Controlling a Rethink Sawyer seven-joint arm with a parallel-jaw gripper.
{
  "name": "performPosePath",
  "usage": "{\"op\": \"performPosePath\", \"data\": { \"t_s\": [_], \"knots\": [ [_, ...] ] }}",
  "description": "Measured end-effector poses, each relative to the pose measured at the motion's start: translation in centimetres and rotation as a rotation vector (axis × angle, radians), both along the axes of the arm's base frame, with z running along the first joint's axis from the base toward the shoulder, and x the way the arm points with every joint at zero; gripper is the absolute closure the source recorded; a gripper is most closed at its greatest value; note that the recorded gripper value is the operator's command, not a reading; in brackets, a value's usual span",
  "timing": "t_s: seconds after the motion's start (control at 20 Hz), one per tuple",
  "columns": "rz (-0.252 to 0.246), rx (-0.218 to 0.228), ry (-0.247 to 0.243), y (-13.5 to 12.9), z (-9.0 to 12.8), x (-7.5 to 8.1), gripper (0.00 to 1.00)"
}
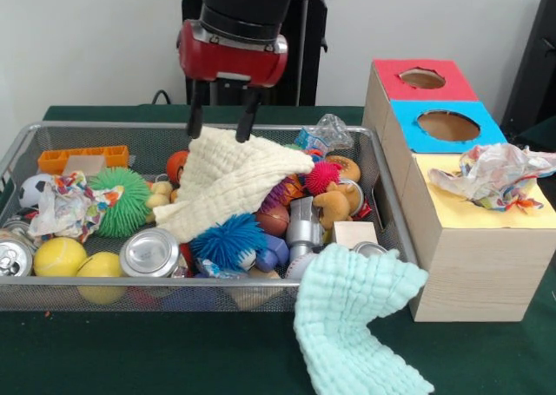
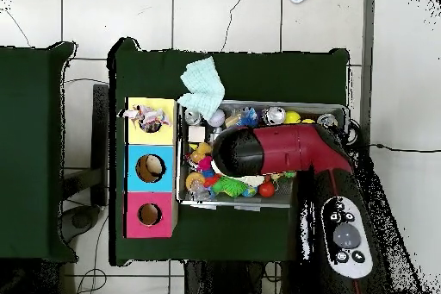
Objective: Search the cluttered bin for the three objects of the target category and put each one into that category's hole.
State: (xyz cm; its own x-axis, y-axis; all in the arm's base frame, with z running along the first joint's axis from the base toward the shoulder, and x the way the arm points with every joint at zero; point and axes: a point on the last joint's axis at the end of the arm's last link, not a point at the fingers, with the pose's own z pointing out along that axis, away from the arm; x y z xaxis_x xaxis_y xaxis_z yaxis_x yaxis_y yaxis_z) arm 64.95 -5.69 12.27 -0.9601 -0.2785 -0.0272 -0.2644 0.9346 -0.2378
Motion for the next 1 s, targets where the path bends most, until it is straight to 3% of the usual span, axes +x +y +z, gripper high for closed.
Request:
{"op": "performPosePath", "data": {
  "t_s": [0.4,1.0],
  "knots": [
    [-0.004,-0.029,0.025,-3.3,-1.6,-1.1,0.0],
    [0.06,-0.076,0.104,-5.6,-6.1,-4.0,0.0]
  ]
}}
